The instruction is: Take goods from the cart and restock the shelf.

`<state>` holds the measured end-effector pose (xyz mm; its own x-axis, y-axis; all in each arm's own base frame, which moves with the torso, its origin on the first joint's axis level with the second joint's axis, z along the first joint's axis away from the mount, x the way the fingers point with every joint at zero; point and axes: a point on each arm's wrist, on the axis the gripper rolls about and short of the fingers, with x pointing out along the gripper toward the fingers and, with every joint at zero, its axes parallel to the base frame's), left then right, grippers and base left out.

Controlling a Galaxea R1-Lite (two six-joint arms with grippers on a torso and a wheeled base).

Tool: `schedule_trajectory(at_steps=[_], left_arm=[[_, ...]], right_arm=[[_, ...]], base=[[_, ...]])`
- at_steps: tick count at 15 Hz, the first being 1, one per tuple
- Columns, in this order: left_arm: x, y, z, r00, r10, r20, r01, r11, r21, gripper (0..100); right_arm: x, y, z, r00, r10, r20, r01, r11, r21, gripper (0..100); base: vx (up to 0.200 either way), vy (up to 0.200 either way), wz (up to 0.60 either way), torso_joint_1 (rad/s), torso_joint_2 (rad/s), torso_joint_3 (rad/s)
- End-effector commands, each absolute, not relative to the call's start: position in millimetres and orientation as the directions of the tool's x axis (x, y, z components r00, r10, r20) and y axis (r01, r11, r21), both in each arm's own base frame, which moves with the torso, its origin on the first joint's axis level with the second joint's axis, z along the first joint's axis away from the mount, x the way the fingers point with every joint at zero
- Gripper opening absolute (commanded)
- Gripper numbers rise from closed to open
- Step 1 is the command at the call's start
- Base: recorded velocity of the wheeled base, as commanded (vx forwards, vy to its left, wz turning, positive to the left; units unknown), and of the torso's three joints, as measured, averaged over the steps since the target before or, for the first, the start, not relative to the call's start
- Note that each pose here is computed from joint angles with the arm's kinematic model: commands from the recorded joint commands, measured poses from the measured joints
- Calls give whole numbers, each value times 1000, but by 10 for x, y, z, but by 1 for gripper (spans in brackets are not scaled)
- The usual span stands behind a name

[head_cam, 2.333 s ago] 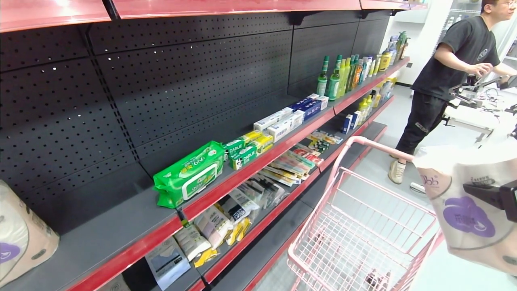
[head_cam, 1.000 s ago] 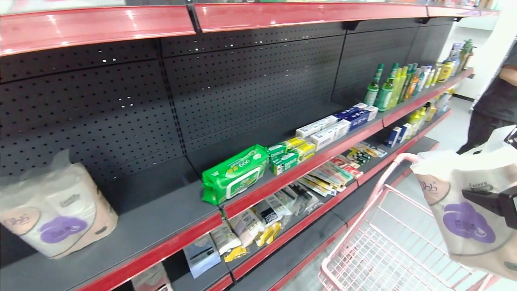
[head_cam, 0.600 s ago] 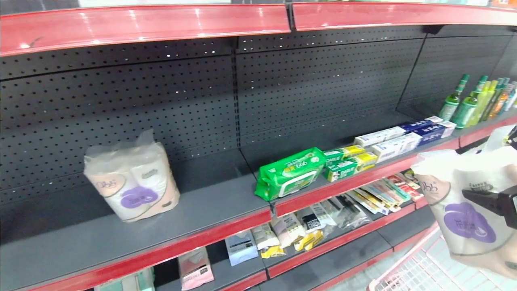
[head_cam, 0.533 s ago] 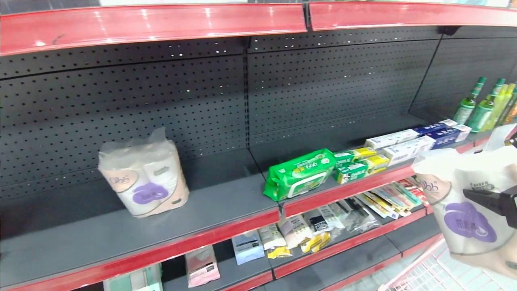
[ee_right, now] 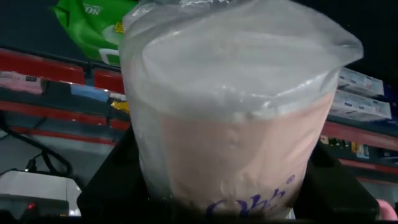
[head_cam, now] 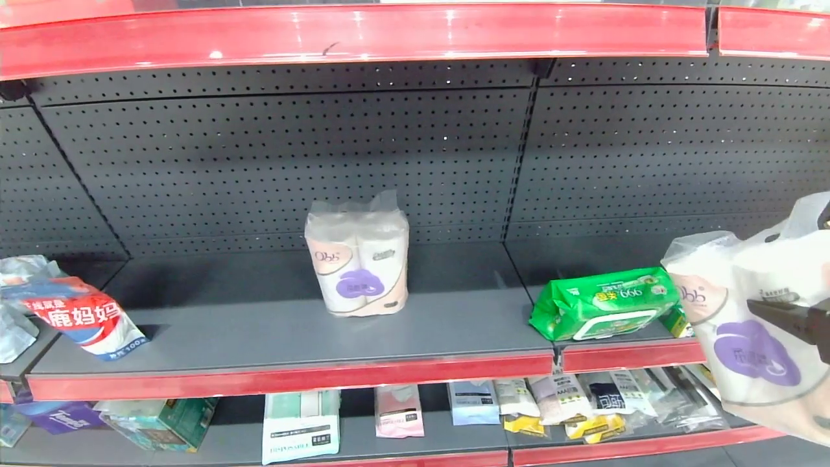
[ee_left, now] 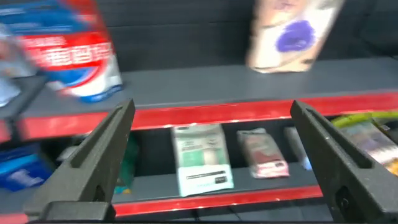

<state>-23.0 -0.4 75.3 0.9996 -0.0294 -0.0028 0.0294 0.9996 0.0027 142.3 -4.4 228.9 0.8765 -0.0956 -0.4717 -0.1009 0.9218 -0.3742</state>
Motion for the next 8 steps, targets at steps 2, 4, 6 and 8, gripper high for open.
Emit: schedule_trajectory(at_steps=[2, 4, 6, 8], left_arm=[[-229, -4, 753, 1000, -29, -5, 29, 1000, 4, 100], [-229, -4, 753, 1000, -29, -5, 29, 1000, 4, 100], [-223, -4, 759, 999, -32, -12, 32, 999, 7, 100], [-185, -3, 769, 997, -46, -63, 47, 999, 9, 100]], right_arm=[[1199, -44, 2331, 905, -93, -415, -78, 923, -377, 0], [1008, -39, 2286, 919, -90, -385, -66, 925, -375, 0], [779, -28, 2253, 941, -72, -329, -52, 933, -355, 0], [635, -11, 2187, 953, -13, -302, -82, 950, -300, 0]], base=[[0, 0, 0, 0, 0, 0], [0, 0, 0, 0, 0, 0], [0, 0, 0, 0, 0, 0], [0, 0, 0, 0, 0, 0]])
